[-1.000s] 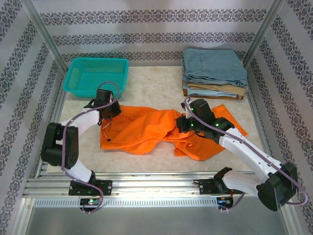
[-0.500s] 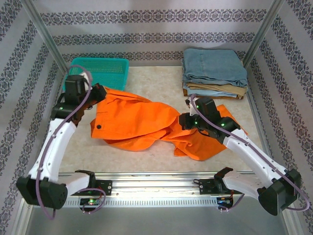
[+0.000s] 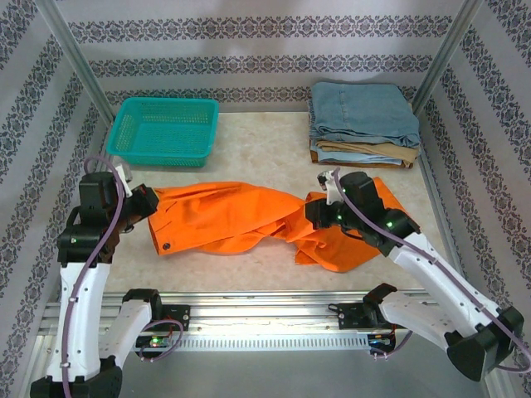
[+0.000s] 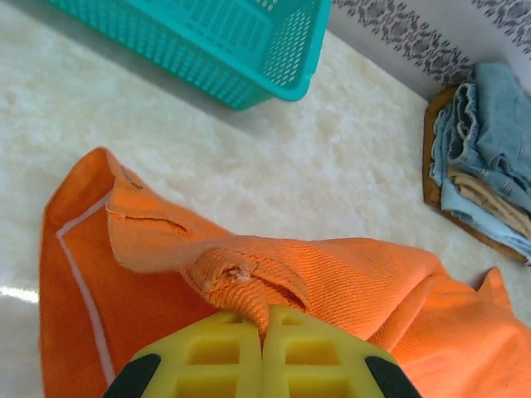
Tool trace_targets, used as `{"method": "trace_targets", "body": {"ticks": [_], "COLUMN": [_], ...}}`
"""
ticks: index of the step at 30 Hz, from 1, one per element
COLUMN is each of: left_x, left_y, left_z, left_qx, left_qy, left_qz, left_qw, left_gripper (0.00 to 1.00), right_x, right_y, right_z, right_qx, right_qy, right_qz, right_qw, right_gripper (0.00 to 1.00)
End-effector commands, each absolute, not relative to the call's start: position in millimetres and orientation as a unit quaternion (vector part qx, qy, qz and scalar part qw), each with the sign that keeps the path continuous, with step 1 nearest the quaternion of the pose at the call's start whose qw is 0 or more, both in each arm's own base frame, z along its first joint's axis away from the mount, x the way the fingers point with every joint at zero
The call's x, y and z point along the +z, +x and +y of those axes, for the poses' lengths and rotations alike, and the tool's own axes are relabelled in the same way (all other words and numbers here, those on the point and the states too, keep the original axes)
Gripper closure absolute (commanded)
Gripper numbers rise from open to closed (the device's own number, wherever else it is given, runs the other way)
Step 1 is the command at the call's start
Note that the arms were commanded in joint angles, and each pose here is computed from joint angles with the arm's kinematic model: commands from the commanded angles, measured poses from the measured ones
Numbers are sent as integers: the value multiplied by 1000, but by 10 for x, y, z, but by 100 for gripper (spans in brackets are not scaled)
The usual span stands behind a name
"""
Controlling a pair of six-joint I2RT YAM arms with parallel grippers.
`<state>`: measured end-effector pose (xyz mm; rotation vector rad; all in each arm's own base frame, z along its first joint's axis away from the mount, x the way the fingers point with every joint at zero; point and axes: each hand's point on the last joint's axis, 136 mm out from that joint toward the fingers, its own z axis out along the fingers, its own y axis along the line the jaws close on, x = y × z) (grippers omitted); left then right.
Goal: Fold and stack the trousers
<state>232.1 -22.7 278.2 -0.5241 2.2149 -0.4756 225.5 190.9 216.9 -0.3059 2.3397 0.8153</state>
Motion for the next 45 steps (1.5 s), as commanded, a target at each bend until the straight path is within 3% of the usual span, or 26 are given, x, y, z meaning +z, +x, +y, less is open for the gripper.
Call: {"method": "trace_targets", "body": {"ticks": [1,6,12,20,22,23,26,32,37,41,45], "left_x": [2703,2856,2936,2674,2544,2505,2503,2894,3272,3212,2935], "left_y": [2090,2275,2604,2465,2353,2282,2142,2284,2882,3477,4010], "left_z": [-136,3,340,157,65,46,110,163,327,605,762], "left_qx": [-153,-132,-116,-170,-187,-187,-158,-166,-195,-184,-185], "left_qy": [-206,-213,-244,-242,-241,-242,-252,-256,-276,-301,-322], "left_qz": [888,881,875,881,884,885,880,848,808,782,782], "left_qw": [382,401,402,369,355,351,370,433,483,513,501], "left_gripper": [100,100,100,100,99,94,100,100,100,100,100], "right_x": [2188,2746,3070,2633,2436,2362,2258,2537,2806,2717,2409], "right_y": [2125,2372,2483,2206,2195,2186,2252,2411,3113,3956,4619], "right_z": [1816,1600,1471,1555,1524,1513,1456,1495,1420,1351,1474], "right_qx": [311,327,356,402,393,387,362,326,222,177,202], "right_qy": [-114,-72,-71,-68,-50,-44,-26,-46,-53,-32,-25], "right_qz": [885,856,840,845,859,865,875,868,877,895,913], "right_qw": [326,394,403,345,326,317,320,372,424,409,354], "right_gripper": [100,100,100,100,93,89,100,100,100,100,100]}}
